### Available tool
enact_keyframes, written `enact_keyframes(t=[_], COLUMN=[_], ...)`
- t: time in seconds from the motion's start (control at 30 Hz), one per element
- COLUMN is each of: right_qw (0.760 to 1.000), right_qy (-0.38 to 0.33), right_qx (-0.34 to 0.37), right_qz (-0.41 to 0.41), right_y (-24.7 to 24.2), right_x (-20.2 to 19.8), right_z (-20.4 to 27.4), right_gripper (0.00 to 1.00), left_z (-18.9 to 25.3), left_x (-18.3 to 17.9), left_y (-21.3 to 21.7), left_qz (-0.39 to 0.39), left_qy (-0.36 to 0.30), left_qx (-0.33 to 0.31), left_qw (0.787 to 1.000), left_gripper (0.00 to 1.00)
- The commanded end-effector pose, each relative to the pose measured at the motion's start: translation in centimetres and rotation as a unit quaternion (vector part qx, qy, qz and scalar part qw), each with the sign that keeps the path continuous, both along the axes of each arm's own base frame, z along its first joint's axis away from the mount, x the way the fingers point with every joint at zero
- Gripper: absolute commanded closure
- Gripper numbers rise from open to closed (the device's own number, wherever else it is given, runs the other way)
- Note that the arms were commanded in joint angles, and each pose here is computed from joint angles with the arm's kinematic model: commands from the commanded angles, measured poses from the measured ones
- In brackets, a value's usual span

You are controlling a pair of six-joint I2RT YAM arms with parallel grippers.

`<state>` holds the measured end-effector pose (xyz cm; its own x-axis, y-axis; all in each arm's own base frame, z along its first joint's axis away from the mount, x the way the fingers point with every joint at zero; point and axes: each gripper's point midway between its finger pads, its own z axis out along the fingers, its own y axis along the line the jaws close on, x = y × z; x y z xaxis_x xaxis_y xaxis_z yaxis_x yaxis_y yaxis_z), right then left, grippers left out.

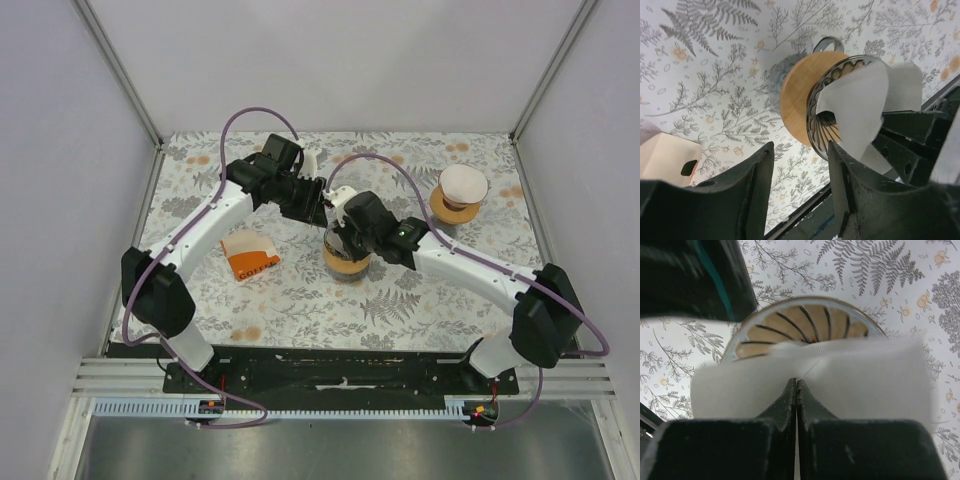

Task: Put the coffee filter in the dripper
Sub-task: Place the coffee filter in the coffee dripper.

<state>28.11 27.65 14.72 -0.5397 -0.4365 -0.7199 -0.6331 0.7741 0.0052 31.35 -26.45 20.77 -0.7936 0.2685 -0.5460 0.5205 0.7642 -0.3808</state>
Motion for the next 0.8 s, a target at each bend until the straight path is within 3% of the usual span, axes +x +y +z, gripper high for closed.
enact_keyframes(t=[0.0,0.23,0.47,0.67,0.77], right_qw=[0.999,0.993,0.992,0.991,0.991], right_qy=[-0.002,0.024,0.033,0.051,0.065], right_qx=[-0.035,-0.105,-0.108,-0.115,-0.114], right_qz=[0.03,0.045,0.049,0.038,0.032], right_y=[1.8,2.2,2.4,1.3,1.2], right_x=[0.4,-0.2,-0.6,-1.6,-1.7], right_z=[0.1,-2.9,-3.4,-4.7,-5.2], right_gripper=[1.0,1.0,1.0,1.0,1.0], left_z=[0.1,0.2,0.4,3.3,2.8], left_x=[-0.2,0.5,-0.5,2.1,0.8], left_y=[-0.2,-0.2,-0.6,0.7,0.3], left_qz=[0.023,0.031,0.01,0.047,0.029], left_qy=[0.014,0.018,0.029,0.002,0.026], left_qx=[-0.023,-0.03,-0.046,-0.074,-0.088], left_qw=[0.999,0.999,0.998,0.996,0.995], left_gripper=[0.46,0.44,0.41,0.44,0.44])
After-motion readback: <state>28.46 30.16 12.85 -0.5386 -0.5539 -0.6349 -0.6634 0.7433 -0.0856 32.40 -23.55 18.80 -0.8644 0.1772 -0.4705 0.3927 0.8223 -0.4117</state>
